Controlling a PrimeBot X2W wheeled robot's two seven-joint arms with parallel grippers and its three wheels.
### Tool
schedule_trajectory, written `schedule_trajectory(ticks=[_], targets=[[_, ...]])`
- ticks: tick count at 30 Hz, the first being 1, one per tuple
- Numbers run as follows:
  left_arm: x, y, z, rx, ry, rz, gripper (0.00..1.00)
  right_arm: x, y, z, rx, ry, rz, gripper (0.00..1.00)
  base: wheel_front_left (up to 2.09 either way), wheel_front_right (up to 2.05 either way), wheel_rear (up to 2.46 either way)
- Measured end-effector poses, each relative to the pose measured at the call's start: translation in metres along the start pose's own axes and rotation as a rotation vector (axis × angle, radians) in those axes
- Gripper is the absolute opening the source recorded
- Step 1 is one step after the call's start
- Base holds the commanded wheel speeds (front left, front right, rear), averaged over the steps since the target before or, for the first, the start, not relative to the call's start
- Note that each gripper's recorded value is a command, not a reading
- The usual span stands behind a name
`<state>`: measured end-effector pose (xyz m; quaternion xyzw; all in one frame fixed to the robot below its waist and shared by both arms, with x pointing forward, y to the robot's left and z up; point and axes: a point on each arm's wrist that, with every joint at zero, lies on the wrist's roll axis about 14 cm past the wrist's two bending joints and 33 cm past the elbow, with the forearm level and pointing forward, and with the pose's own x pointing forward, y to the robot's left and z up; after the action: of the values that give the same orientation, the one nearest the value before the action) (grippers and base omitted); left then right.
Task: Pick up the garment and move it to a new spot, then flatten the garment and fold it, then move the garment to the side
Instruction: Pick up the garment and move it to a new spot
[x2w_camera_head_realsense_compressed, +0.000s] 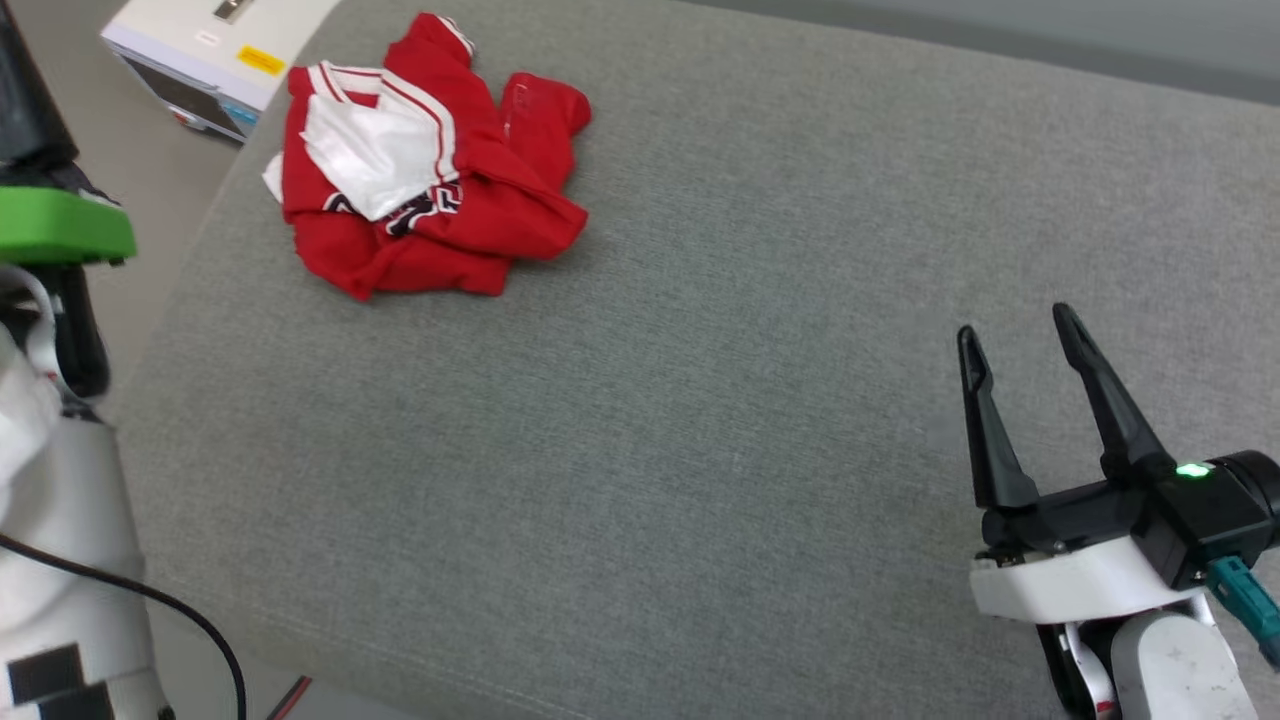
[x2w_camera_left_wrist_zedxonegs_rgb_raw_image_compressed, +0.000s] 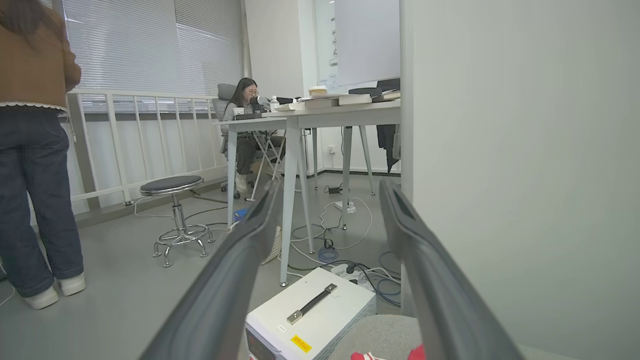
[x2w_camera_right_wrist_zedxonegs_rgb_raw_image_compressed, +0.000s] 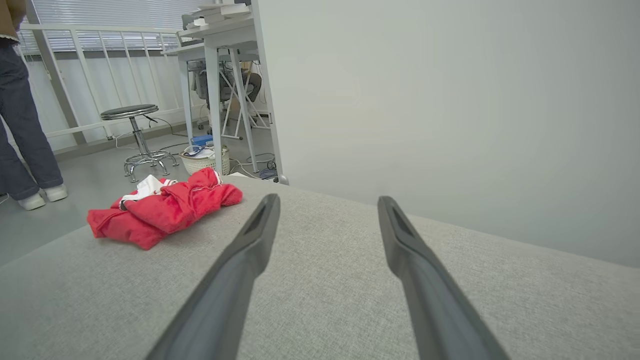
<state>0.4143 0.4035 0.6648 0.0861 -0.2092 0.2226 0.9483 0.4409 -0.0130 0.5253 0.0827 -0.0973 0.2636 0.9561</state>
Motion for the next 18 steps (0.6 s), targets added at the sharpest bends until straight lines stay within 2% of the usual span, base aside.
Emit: schedule_trajectory(ticks=[6, 12, 15, 18], targets=[[0.044, -0.032, -0.054, -0.059, 0.15, -0.074, 1.0, 0.002, -0.031, -0.014, -0.02, 0.015, -0.061, 1.0, 0.0, 0.0, 0.0], [0.044, -0.089, -0.139, -0.11, 0.551, -0.235, 1.0, -0.002, -0.05, -0.029, -0.025, 0.043, -0.105, 1.0, 0.0, 0.0, 0.0], [0.026, -0.105, -0.178, -0.156, 0.788, -0.276, 1.0, -0.005, -0.058, -0.034, -0.029, 0.056, -0.123, 1.0, 0.0, 0.0, 0.0], [0.012, -0.113, -0.201, -0.127, 0.949, -0.326, 1.0, -0.008, -0.064, -0.038, -0.036, 0.067, -0.136, 1.0, 0.0, 0.0, 0.0]])
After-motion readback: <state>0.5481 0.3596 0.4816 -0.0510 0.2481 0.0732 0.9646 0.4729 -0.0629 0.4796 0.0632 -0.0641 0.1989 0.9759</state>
